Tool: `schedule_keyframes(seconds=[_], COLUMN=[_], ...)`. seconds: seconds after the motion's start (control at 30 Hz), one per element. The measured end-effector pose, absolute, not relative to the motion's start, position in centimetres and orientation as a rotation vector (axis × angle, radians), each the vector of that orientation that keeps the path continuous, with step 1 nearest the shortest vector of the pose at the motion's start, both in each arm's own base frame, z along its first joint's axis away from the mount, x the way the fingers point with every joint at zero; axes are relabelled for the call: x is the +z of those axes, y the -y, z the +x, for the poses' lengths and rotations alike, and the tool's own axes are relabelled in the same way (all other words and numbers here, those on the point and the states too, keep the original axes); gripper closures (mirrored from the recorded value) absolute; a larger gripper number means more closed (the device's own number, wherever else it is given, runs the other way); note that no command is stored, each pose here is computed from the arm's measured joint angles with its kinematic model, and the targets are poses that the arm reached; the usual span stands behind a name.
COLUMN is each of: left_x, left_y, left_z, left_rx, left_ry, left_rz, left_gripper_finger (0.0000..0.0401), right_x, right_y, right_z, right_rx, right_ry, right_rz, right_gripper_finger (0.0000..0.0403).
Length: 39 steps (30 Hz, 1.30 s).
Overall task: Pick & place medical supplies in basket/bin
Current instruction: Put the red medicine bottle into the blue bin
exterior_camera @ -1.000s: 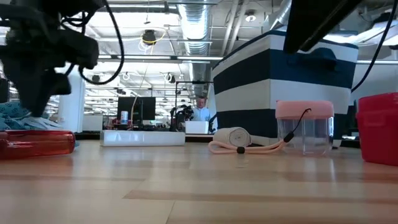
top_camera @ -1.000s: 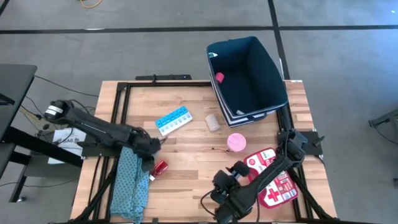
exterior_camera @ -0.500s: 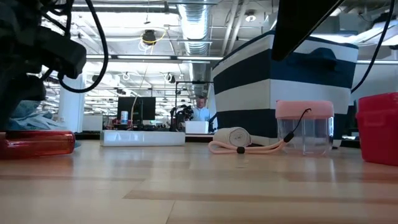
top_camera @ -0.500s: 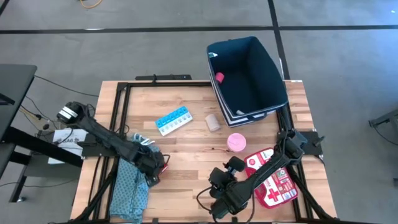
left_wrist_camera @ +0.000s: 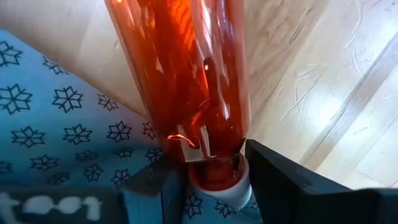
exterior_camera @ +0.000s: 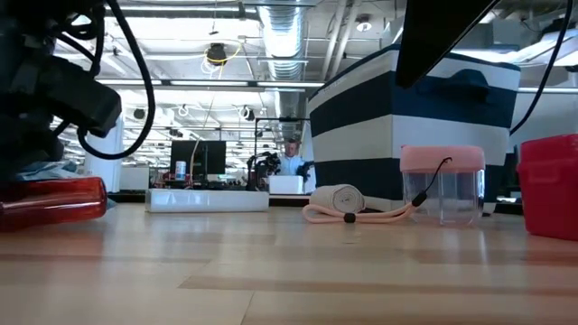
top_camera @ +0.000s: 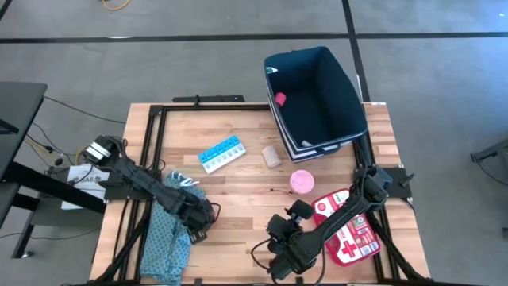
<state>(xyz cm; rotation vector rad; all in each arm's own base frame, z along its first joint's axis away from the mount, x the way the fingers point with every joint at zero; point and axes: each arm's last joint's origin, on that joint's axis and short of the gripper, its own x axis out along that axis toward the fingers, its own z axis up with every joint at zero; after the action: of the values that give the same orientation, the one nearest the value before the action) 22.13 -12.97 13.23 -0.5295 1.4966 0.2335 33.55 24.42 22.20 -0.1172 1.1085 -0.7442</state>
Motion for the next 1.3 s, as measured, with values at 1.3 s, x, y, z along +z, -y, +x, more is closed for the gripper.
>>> schedule_keyframes(seconds=[1.3], left_x=[14.4], left_y=[10.7], left_z=[22.6], left_rx=[0.216], left_ry=[-1.505], left_rz=[-0.012], left_gripper_finger=[0.0183], right_x=[22.0], right_y=[-25.4], right_z=[33.7], right_rx=[-0.705], right_ry=[-1.066], right_rz=[-0.051], right_gripper_finger=[0.0172])
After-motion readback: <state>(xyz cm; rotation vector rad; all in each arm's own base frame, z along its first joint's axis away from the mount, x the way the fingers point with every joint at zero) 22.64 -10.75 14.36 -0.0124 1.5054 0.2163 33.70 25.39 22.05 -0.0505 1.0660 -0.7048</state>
